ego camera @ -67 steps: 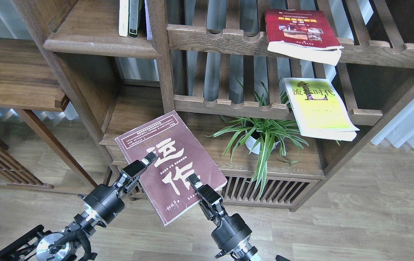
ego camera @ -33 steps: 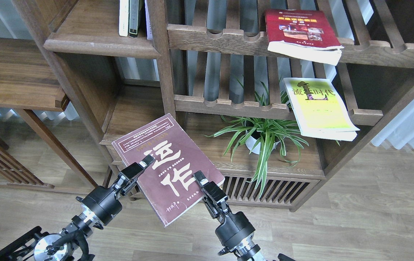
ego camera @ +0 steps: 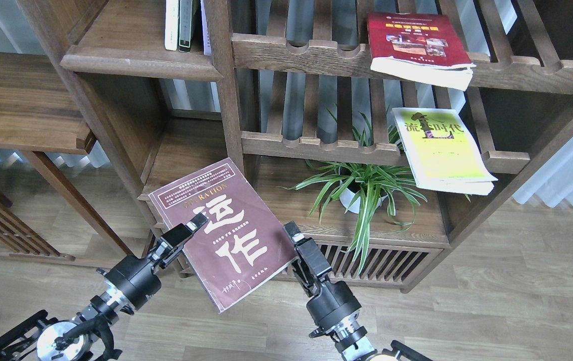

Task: Organize books on shelf
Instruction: 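Lift the dark red book with the left gripper onto the upper shelf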

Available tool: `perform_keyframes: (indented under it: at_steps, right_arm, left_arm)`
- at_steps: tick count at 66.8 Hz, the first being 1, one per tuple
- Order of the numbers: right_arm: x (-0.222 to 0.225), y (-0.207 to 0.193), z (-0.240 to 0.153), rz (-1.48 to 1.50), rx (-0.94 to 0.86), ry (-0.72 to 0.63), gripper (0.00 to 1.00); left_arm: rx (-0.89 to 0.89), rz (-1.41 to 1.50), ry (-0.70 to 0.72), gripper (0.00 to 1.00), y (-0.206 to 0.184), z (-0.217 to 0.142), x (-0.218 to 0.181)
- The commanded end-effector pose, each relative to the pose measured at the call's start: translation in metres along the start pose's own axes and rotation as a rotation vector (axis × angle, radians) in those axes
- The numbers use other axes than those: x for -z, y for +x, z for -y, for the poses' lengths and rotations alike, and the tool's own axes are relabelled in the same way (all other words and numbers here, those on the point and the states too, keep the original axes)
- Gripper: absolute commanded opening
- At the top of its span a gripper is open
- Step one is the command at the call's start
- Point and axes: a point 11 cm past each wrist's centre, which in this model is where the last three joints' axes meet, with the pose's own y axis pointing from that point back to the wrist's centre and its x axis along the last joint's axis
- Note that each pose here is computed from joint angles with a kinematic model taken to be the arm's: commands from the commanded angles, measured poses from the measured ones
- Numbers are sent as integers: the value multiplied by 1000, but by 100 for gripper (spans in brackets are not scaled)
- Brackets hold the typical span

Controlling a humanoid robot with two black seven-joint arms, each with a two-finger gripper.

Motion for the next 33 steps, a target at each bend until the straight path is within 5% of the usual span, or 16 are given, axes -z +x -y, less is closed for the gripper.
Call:
perform_keyframes:
  at_steps: [1,33]
  right_arm:
    - [17,6,1,-17,-17,48,88]
    - [32,-5,18,-43,26,73,88]
  left_arm:
    - [-22,125,26,16,4,-8,-12]
    - [22,436,-174,8,-36,-23,-105]
